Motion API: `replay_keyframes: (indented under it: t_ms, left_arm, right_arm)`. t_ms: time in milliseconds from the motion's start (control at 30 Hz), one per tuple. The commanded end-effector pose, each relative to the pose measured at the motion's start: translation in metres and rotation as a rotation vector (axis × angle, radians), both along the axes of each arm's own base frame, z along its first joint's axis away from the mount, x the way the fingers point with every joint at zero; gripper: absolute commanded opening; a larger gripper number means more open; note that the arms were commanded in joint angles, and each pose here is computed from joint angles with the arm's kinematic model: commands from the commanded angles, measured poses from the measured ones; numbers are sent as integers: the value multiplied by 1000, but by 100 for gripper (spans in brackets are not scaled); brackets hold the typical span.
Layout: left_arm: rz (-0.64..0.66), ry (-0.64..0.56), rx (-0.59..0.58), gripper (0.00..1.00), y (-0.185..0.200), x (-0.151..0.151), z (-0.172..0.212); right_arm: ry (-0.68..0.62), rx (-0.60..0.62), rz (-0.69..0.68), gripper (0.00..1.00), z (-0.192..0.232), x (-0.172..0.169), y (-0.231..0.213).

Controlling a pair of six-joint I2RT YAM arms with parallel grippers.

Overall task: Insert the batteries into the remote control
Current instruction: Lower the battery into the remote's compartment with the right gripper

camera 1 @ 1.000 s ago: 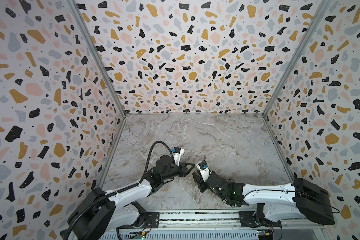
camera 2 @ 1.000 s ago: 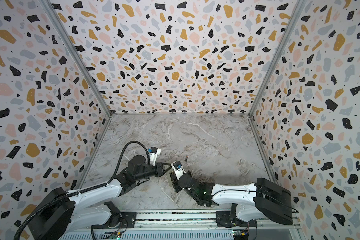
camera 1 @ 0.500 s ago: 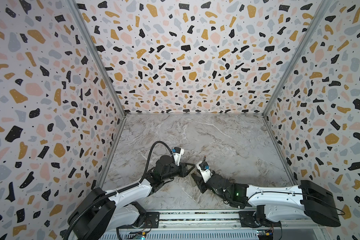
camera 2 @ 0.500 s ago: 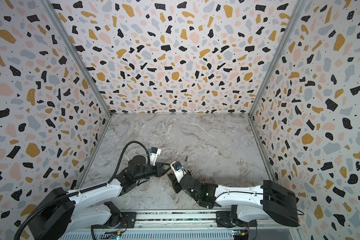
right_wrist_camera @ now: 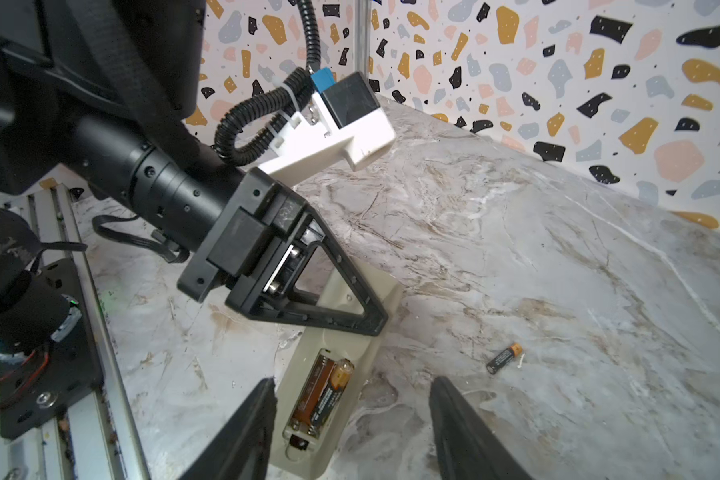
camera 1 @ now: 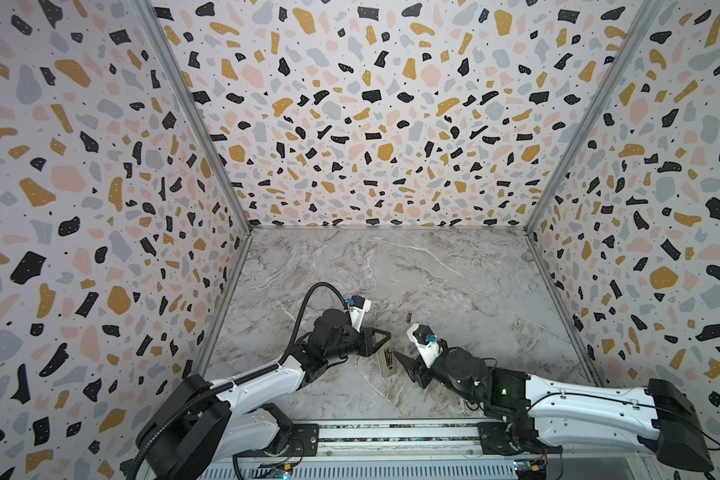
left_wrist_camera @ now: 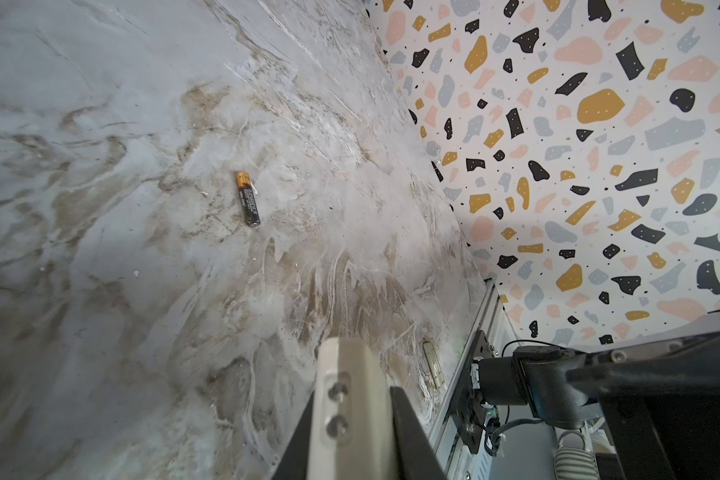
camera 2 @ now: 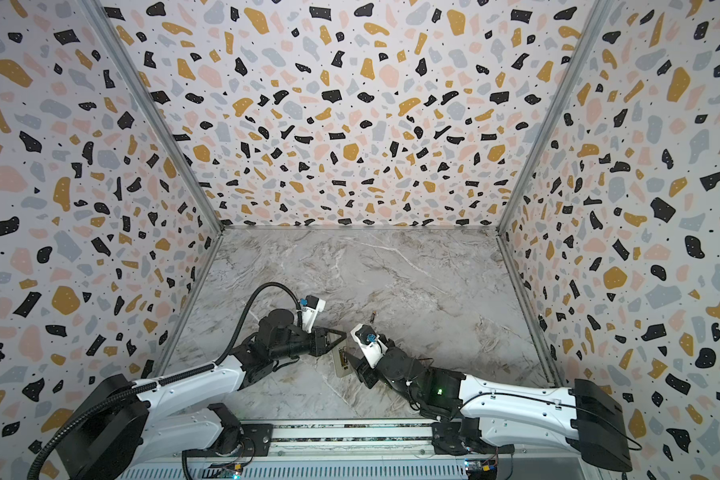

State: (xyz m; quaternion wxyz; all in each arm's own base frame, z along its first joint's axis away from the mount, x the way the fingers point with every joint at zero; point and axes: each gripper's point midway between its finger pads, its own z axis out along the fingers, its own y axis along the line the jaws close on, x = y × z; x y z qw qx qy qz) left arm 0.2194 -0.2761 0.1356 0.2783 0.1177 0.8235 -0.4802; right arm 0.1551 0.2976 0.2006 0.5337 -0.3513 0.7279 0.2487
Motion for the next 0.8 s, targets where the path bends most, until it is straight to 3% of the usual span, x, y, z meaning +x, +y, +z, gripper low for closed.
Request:
replay_keyframes:
  t_ms: [0, 400, 767]
  left_arm:
    - [-66, -53, -28, 0, -9, -4, 21]
    - [-142, -29, -10, 0, -13, -14, 19]
    - [-159, -19, -11, 0, -13, -19, 17]
  right_arm:
    - [-60, -95, 98, 61, -5, -13, -6]
    - [-203, -269, 287, 60, -12, -32, 6]
    - [-287, -378, 312, 46, -20, -24, 22]
